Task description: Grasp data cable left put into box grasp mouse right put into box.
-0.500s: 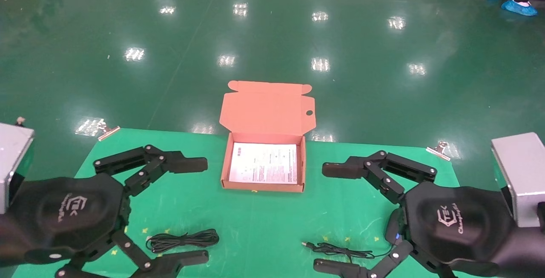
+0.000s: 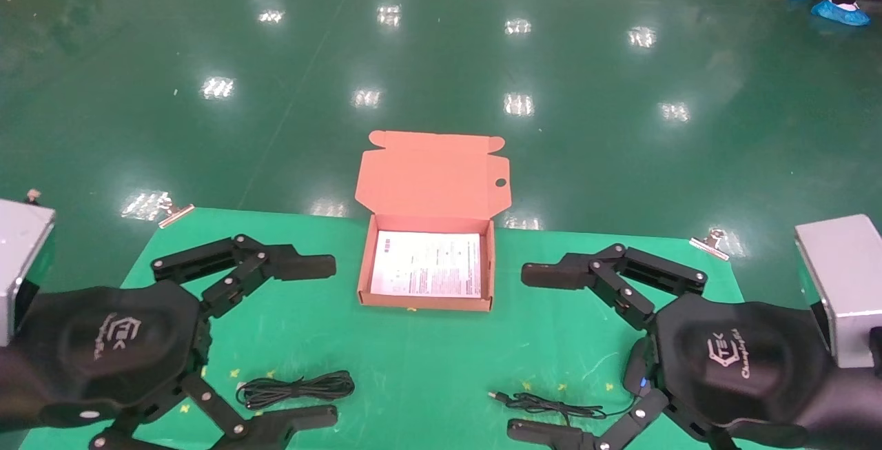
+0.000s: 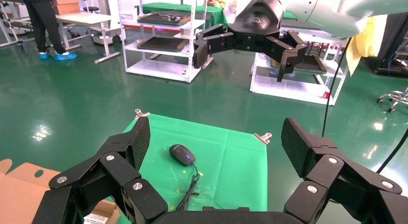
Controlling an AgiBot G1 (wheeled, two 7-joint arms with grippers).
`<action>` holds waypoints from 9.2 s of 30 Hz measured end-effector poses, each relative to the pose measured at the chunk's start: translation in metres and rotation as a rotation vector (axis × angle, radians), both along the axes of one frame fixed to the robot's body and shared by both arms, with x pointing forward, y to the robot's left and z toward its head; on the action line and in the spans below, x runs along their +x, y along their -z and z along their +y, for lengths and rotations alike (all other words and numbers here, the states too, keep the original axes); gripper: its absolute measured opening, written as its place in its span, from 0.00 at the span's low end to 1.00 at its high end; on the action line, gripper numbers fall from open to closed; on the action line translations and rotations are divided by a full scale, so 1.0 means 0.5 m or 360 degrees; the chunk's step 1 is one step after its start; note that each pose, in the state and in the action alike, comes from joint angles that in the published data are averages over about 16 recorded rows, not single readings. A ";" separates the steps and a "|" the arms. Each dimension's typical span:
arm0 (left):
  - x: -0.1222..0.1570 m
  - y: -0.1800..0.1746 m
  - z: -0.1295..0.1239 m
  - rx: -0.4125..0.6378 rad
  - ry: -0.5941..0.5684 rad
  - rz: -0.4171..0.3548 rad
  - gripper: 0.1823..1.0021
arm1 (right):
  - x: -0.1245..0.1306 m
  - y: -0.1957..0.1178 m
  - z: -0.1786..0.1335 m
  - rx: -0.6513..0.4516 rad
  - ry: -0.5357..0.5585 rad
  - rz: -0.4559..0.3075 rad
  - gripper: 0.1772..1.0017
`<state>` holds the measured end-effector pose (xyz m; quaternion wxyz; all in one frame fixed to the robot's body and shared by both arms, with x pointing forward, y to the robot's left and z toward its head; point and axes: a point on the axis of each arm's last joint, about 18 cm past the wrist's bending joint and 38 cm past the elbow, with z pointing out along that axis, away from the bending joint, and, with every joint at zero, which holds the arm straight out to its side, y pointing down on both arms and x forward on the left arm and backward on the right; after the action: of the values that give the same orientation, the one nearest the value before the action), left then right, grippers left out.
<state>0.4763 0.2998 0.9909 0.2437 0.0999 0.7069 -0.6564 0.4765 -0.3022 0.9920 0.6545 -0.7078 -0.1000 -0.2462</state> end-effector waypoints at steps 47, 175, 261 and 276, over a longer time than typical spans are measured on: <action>0.305 0.205 -0.047 0.1577 -0.0744 0.0071 1.00 | 0.277 0.181 0.029 -0.1972 0.0609 -0.0461 1.00; 0.470 -0.094 -0.059 0.1303 -0.1443 -0.0688 0.10 | 0.452 -0.280 0.153 -0.1341 0.1318 -0.1203 0.03; 0.429 -0.138 0.032 0.1394 -0.1818 -0.0679 0.10 | 0.549 0.046 0.392 -0.1039 0.0964 -0.0703 0.03; 0.429 -0.138 0.032 0.1394 -0.1818 -0.0679 0.10 | 0.575 0.073 0.341 -0.0966 0.1142 -0.0472 0.04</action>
<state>0.6909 0.3156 1.0600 0.6161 -0.0695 0.7828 -0.0529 0.7641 -0.1318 0.9557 0.2713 -0.8138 -0.0093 -0.5138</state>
